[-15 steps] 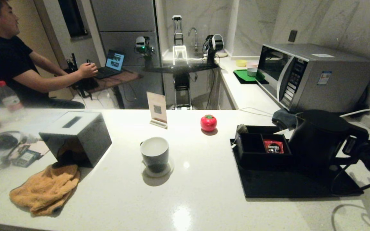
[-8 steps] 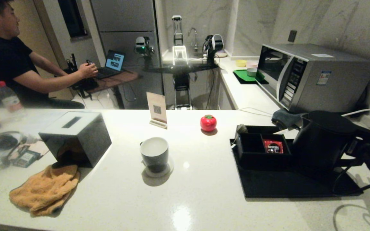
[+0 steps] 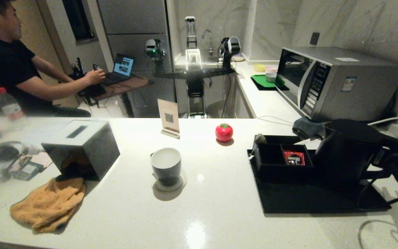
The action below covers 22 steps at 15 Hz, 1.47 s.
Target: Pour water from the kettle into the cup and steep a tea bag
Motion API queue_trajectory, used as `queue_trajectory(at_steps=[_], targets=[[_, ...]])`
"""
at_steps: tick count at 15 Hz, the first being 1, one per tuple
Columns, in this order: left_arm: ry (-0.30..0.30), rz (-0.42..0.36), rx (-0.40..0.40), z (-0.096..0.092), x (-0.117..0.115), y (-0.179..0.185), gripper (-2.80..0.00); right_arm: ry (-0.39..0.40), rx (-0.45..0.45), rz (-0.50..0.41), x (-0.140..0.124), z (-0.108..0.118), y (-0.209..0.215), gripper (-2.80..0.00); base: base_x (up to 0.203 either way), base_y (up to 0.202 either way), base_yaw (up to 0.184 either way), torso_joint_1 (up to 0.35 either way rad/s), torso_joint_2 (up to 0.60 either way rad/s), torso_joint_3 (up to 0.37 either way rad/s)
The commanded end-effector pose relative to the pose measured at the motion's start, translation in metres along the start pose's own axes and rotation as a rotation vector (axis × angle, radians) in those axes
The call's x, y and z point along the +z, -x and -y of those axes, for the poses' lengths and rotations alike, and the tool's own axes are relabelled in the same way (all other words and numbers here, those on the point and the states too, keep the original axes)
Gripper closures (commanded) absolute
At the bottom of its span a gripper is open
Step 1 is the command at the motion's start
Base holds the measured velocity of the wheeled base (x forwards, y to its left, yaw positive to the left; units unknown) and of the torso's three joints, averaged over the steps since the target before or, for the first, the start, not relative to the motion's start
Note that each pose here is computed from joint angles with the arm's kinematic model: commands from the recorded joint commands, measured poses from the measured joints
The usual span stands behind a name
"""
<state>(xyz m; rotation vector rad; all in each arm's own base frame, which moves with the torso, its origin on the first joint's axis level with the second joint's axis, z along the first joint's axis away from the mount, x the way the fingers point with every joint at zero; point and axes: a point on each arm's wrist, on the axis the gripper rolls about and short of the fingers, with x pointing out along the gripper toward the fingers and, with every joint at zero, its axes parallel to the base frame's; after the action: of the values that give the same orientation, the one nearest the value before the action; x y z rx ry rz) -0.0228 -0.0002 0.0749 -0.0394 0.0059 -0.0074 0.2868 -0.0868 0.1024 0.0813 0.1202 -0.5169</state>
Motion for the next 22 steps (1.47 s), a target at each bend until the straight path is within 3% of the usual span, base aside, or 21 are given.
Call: queue_trajectory(at_steps=[1,22], targets=[[0.002,0.000,0.000,0.000,0.000,0.000,0.00,-0.011,0.001,0.034,0.007,0.000,0.002,0.00,0.000,0.000,0.000,0.000,0.00,0.000],[0.001,0.000,0.000,0.000,0.000,0.000,0.00,-0.028,0.039,0.102,0.034,-0.003,0.032,0.00,0.000,0.000,0.000,0.000,0.00,0.000]])
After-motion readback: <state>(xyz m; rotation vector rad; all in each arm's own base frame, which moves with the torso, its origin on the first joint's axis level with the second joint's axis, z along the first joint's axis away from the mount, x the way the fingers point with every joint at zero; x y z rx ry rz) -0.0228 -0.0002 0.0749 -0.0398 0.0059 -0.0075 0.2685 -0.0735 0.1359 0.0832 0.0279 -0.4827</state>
